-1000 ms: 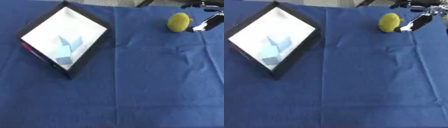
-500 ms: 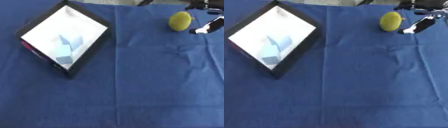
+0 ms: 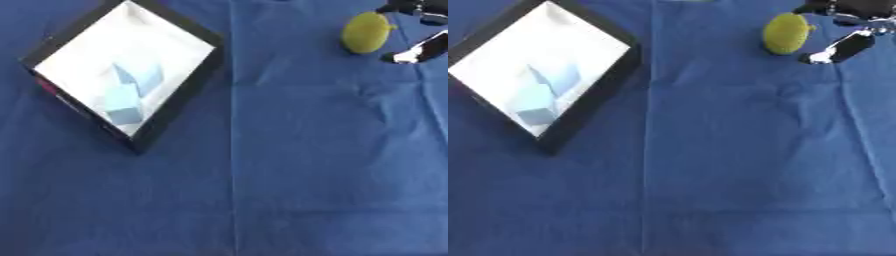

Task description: Pick up objects on the table and place them in the box.

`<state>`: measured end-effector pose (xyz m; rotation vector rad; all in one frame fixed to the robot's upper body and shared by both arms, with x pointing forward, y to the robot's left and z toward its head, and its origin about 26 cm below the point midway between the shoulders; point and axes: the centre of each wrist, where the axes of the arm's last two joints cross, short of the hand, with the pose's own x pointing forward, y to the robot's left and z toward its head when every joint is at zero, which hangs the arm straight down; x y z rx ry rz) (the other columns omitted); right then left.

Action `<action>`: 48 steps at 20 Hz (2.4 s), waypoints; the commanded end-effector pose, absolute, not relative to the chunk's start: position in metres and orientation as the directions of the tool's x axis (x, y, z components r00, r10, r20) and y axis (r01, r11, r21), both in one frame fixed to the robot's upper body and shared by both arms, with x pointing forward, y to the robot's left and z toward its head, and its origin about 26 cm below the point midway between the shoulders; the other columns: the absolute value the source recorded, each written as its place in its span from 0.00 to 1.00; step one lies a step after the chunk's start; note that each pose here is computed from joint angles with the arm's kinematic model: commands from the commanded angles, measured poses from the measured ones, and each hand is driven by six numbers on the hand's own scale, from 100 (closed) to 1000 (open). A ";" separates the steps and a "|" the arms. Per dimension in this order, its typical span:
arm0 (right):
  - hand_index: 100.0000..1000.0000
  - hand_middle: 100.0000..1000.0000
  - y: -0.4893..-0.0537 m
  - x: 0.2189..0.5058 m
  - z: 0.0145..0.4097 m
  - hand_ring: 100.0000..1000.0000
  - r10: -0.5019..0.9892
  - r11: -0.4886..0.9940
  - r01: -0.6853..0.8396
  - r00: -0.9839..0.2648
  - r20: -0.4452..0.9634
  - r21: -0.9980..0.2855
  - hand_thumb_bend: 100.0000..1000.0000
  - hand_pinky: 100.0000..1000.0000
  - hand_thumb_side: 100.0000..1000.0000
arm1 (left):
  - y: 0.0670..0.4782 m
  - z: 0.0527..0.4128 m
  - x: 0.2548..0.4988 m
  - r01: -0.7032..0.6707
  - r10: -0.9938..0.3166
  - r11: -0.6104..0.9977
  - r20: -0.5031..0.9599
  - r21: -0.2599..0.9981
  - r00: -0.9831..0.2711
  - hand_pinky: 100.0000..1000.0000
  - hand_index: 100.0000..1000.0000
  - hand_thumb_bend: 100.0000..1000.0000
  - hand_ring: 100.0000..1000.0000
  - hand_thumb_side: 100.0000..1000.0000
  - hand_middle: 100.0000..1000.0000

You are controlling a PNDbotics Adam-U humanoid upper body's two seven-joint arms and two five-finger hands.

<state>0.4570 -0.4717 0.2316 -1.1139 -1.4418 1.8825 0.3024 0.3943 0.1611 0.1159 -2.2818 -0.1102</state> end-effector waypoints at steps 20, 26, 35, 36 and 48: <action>0.97 0.82 -0.475 0.459 0.263 0.96 0.843 -0.186 0.153 -0.483 -0.238 -0.971 0.31 1.00 0.68 | 0.391 0.175 0.306 -0.034 -0.132 0.988 0.704 0.151 -0.697 0.63 0.66 0.00 1.00 0.57 0.92; 0.96 0.81 -0.482 0.455 0.267 0.94 0.858 -0.154 0.192 -0.461 -0.227 -0.969 0.24 1.00 0.66 | 0.388 0.179 0.309 -0.021 -0.129 0.987 0.694 0.162 -0.708 0.63 0.66 0.00 1.00 0.57 0.92; 0.89 0.69 -0.479 0.457 0.269 0.82 0.860 -0.125 0.262 -0.453 -0.236 -0.957 0.17 0.88 0.63 | 0.388 0.179 0.310 -0.019 -0.133 0.985 0.690 0.171 -0.712 0.63 0.65 0.00 1.00 0.57 0.92; 0.88 0.69 -0.479 0.457 0.270 0.80 0.856 -0.129 0.268 -0.455 -0.244 -0.955 0.17 0.87 0.63 | 0.388 0.179 0.310 -0.017 -0.132 0.985 0.689 0.171 -0.713 0.63 0.65 0.00 1.00 0.57 0.92; 0.64 0.46 -0.472 0.461 0.270 0.69 0.864 -0.059 0.464 -0.419 -0.278 -0.884 0.05 0.76 0.52 | 0.387 0.178 0.310 -0.006 -0.127 0.985 0.691 0.174 -0.712 0.63 0.63 0.00 1.00 0.57 0.91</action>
